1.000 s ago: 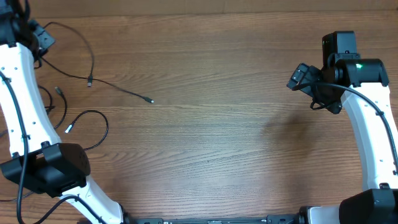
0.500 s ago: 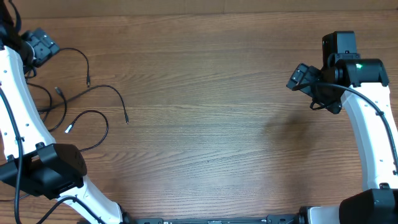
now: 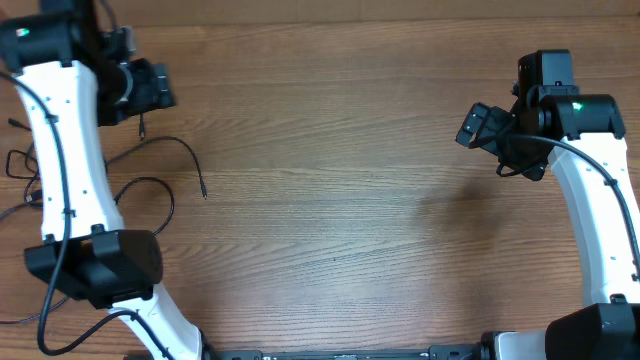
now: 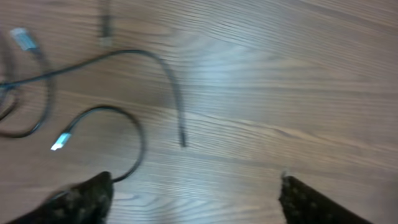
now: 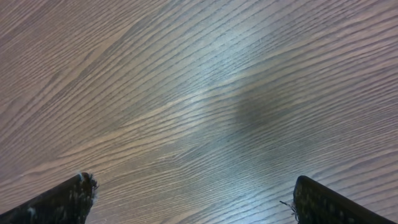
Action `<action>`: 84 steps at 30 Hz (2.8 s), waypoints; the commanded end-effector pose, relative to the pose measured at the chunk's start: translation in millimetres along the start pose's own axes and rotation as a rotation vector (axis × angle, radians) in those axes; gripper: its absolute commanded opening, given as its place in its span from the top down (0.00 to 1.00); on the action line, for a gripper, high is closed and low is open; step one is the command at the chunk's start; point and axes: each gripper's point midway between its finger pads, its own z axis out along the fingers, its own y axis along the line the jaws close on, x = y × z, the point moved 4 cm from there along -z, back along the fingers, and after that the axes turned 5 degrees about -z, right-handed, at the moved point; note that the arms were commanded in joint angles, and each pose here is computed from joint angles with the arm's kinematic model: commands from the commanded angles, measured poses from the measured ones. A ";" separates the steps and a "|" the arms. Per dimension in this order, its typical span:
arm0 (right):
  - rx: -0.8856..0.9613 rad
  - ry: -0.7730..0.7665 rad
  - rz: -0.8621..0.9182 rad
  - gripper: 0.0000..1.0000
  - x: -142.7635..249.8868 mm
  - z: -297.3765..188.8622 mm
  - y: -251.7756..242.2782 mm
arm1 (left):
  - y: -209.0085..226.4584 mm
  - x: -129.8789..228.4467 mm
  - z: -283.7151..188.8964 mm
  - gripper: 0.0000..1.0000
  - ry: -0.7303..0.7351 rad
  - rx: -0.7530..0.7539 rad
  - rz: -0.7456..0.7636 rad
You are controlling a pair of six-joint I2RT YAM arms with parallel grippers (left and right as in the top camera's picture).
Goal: Untangle cables
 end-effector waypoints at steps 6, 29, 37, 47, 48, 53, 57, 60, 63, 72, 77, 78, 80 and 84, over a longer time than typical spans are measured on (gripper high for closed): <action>-0.004 0.001 -0.003 0.00 -0.1 1.0 -0.7 | -82.9 25.4 7.8 0.00 0.045 0.097 0.210; -0.005 0.001 -0.003 0.00 0.0 1.0 -0.6 | -125.9 47.4 11.7 0.00 0.072 0.125 0.326; -0.004 0.001 -0.003 0.00 0.1 1.0 -0.6 | -126.0 47.4 12.2 0.00 0.073 0.124 0.326; -0.005 0.001 -0.003 0.00 0.0 1.0 -0.6 | -126.3 47.5 12.4 0.00 0.074 0.124 0.327; -0.004 0.001 -0.003 0.00 0.1 1.0 -0.6 | -126.3 47.6 12.4 0.00 0.074 0.124 0.326; -0.005 0.001 -0.003 0.00 0.0 1.0 -0.6 | -131.3 52.2 12.5 0.00 0.083 0.124 0.339; -0.005 0.001 -0.003 0.00 0.0 1.0 -0.6 | -136.6 48.4 10.2 0.00 0.029 0.088 0.370; -0.005 0.001 -0.003 0.00 0.0 1.0 -0.6 | -163.9 44.2 -11.2 0.00 -0.109 0.150 0.436; -0.005 0.001 -0.003 0.00 0.0 1.0 -0.6 | -188.4 49.2 -38.3 0.00 -0.224 0.212 0.518; -0.005 0.001 -0.003 0.00 0.0 1.0 -0.6 | -214.4 85.5 -56.4 0.00 -0.400 0.208 0.699; -0.004 0.001 -0.003 0.00 0.1 1.0 -0.6 | -208.2 103.0 -39.0 0.00 -0.430 0.258 0.625; -0.005 0.001 -0.003 0.00 0.0 1.0 -0.6 | -206.9 104.5 -35.4 0.00 -0.439 0.266 0.610; -0.005 0.001 -0.003 0.00 0.0 1.0 -0.6 | -198.6 111.9 -21.4 0.00 -0.462 0.279 0.593; -0.005 0.001 -0.003 0.00 0.0 1.0 -0.6 | -175.0 125.4 -4.4 0.00 -0.508 0.301 0.532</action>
